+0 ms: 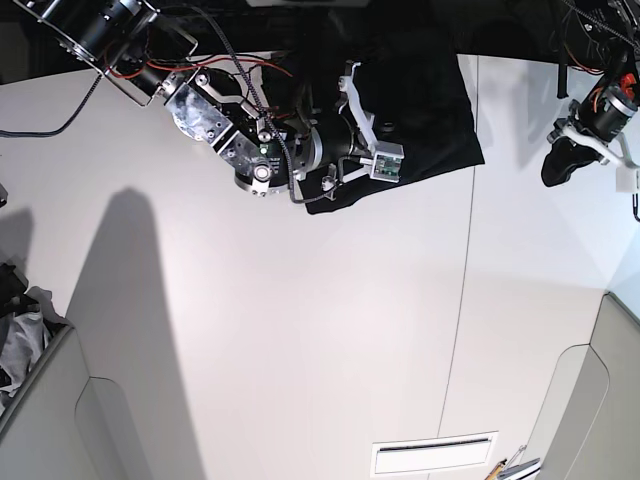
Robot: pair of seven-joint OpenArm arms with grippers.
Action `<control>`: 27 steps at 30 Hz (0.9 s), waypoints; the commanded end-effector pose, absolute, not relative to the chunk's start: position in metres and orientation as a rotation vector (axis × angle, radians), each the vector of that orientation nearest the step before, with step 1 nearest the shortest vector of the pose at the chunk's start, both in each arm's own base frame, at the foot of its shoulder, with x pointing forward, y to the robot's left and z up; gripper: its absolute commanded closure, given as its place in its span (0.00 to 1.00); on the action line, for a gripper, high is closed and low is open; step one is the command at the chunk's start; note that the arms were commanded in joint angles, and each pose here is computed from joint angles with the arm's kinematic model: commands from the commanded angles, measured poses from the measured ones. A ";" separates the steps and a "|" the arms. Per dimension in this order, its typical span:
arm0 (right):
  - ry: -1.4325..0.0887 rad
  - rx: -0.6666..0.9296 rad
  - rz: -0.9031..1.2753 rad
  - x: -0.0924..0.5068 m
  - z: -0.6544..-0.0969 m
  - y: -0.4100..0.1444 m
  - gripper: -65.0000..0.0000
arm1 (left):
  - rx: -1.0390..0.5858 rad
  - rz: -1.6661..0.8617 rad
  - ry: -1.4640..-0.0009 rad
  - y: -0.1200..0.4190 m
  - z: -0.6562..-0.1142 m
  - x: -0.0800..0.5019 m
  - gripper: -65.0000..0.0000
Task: Fold the T-shirt properly
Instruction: 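Drag the folded shirt with the right gripper to the table edge beside the right arm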
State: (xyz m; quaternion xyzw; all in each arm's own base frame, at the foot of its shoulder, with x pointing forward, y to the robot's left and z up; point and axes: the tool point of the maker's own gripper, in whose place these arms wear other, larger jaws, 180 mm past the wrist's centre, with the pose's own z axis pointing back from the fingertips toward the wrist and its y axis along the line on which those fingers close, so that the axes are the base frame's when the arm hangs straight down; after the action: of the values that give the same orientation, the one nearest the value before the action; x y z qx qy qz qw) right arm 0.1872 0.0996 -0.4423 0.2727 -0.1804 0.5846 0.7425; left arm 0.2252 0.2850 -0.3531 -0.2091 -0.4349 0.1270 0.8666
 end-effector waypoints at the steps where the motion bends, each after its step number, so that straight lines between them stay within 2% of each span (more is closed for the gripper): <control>1: -0.324 0.362 1.243 0.206 -0.470 0.060 1.00 | -0.437 0.246 -0.966 0.288 -0.338 0.232 1.00; 5: -0.433 0.211 0.955 0.258 -0.468 0.026 1.00 | -0.437 0.246 -0.966 0.288 -0.338 0.232 1.00; 13: -0.574 0.088 0.287 0.344 -0.438 -0.072 1.00 | -0.436 0.247 -0.970 0.289 -0.338 0.232 1.00; 19: -0.673 0.059 -0.094 0.371 -0.420 -0.148 1.00 | -0.442 0.250 -0.984 0.289 -0.335 0.234 1.00; 27: -0.795 0.064 -0.514 0.373 -0.404 -0.236 1.00 | -0.442 0.251 -0.988 0.289 -0.335 0.235 1.00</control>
State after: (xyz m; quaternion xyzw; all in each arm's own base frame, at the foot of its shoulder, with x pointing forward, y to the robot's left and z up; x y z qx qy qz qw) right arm 0.3649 -0.2330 -0.4133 0.0341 -0.3676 -0.2482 0.8956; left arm 0.2274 0.2856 -0.3501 -0.2107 -0.4436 0.1293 0.8615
